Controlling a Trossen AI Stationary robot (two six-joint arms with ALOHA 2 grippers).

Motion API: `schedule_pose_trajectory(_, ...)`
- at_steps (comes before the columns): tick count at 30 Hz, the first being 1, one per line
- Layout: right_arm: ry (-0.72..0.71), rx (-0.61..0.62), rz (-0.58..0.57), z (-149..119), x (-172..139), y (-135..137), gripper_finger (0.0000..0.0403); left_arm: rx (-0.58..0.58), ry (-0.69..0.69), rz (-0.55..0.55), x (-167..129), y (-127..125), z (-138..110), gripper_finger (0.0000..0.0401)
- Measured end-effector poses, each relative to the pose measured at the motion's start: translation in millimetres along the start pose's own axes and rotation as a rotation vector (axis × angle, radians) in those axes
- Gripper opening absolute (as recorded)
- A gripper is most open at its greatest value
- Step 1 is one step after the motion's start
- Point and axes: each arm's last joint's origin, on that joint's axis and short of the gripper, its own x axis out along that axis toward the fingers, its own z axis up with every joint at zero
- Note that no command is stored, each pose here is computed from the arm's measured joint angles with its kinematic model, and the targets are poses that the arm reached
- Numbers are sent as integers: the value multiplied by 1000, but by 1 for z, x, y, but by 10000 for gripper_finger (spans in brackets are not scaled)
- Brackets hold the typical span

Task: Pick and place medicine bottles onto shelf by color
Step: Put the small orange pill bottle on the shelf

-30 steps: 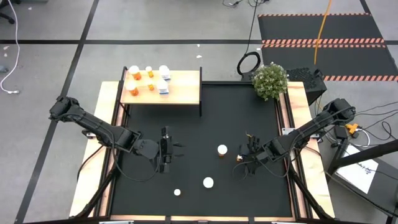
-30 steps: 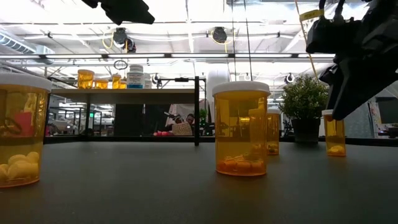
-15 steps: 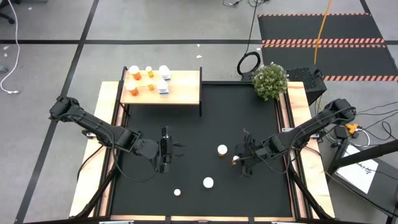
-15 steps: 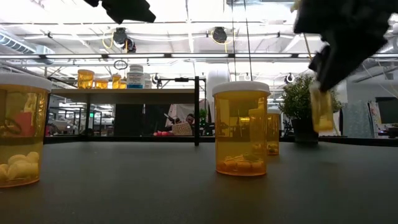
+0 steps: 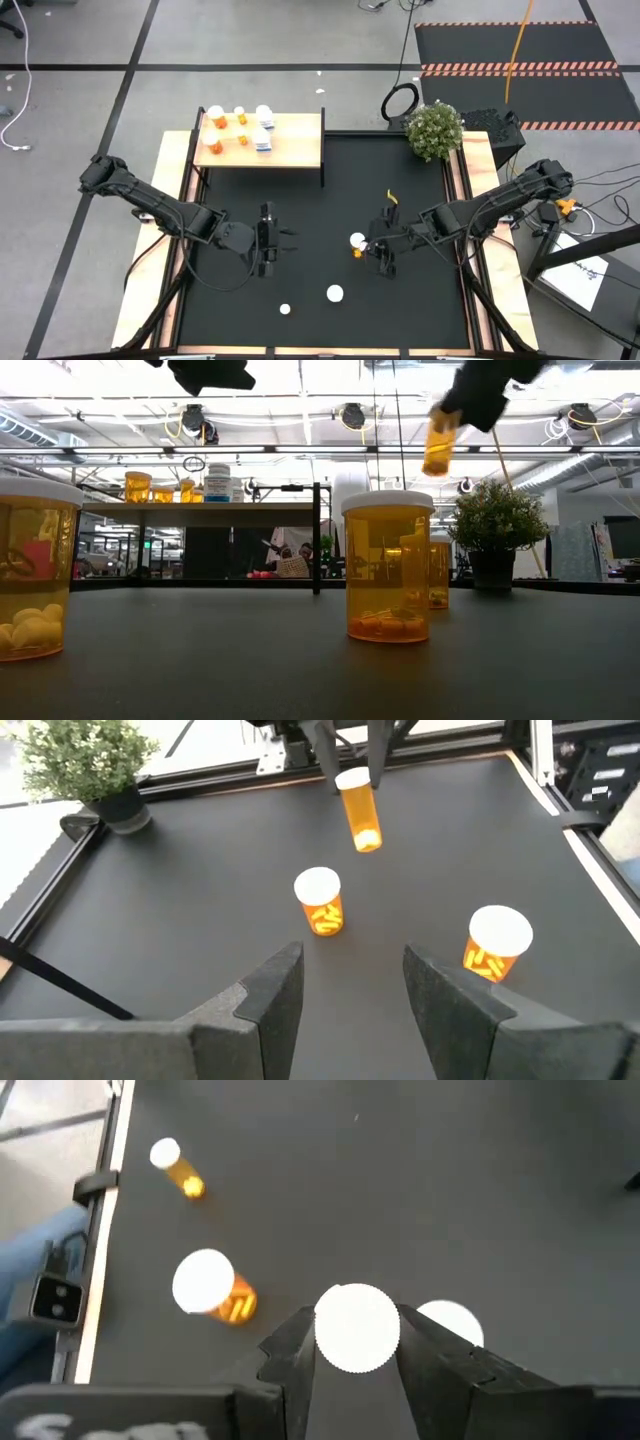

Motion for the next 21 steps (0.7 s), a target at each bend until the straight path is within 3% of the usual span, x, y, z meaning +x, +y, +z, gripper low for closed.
schedule_pose_trajectory(9, -113, -35, -39, 24, -3, -12, 121, -22, -37, 3, 0, 1, 4, 205)
schedule_pose_trajectory(14, -193, -72, -43, 35, -3, -17, 121, -35, -48, 55, 0, 2, 5, 234)
schedule_pose_trajectory(21, -281, -135, -151, 42, -1, -25, 121, -58, -94, 146, 0, 5, 9, 260)
